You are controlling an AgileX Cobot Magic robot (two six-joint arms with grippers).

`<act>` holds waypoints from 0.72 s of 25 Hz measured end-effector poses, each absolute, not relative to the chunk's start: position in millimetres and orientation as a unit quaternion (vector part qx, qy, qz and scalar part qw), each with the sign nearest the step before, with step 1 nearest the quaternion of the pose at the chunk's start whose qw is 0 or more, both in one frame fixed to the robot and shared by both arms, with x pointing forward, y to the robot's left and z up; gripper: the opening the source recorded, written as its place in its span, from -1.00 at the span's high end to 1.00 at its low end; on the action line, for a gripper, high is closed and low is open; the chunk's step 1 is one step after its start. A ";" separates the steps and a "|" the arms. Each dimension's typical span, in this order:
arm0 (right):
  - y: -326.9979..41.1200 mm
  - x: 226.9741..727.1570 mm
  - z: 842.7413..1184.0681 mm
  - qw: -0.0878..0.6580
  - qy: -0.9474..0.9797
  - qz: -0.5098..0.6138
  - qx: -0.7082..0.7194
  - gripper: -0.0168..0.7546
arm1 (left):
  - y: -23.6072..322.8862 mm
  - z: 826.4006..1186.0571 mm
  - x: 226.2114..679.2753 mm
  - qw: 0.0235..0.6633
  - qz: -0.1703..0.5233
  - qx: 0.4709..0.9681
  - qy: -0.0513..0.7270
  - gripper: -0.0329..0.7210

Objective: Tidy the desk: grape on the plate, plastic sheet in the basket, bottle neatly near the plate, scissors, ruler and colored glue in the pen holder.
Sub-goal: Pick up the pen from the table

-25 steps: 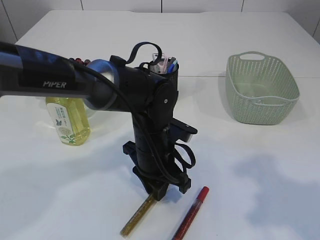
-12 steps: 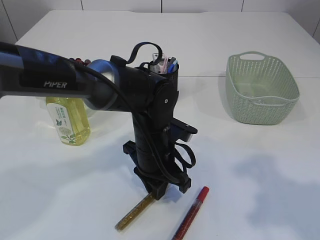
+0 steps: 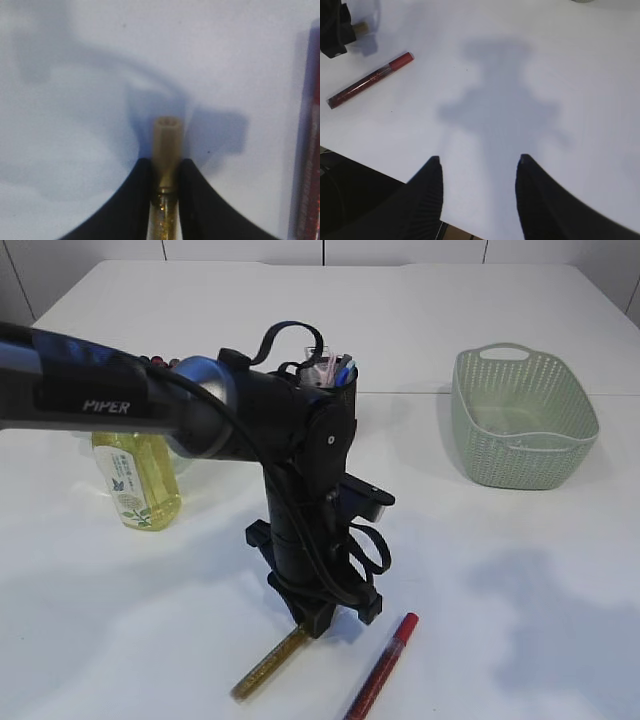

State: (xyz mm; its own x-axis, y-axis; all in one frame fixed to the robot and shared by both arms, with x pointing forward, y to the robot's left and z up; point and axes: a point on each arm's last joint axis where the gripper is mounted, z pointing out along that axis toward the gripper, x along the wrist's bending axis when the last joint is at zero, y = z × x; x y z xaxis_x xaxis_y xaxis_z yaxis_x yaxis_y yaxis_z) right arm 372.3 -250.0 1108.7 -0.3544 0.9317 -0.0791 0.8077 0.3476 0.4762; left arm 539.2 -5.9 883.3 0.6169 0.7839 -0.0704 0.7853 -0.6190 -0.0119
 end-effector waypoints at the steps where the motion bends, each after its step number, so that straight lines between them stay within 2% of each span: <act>1: -250.0 372.3 1108.7 0.171 0.803 0.181 0.542 -0.03 | -6.0 886.2 539.2 0.013 -0.033 0.899 0.436 0.60; 13: -249.8 372.8 1109.0 0.173 0.802 0.184 0.541 -0.04 | -3.7 944.1 535.8 0.072 -0.018 0.897 0.435 0.60; 18: -249.7 373.1 1109.2 0.174 0.802 0.186 0.541 -0.04 | 10.6 960.6 522.0 0.105 -0.004 0.893 0.437 0.60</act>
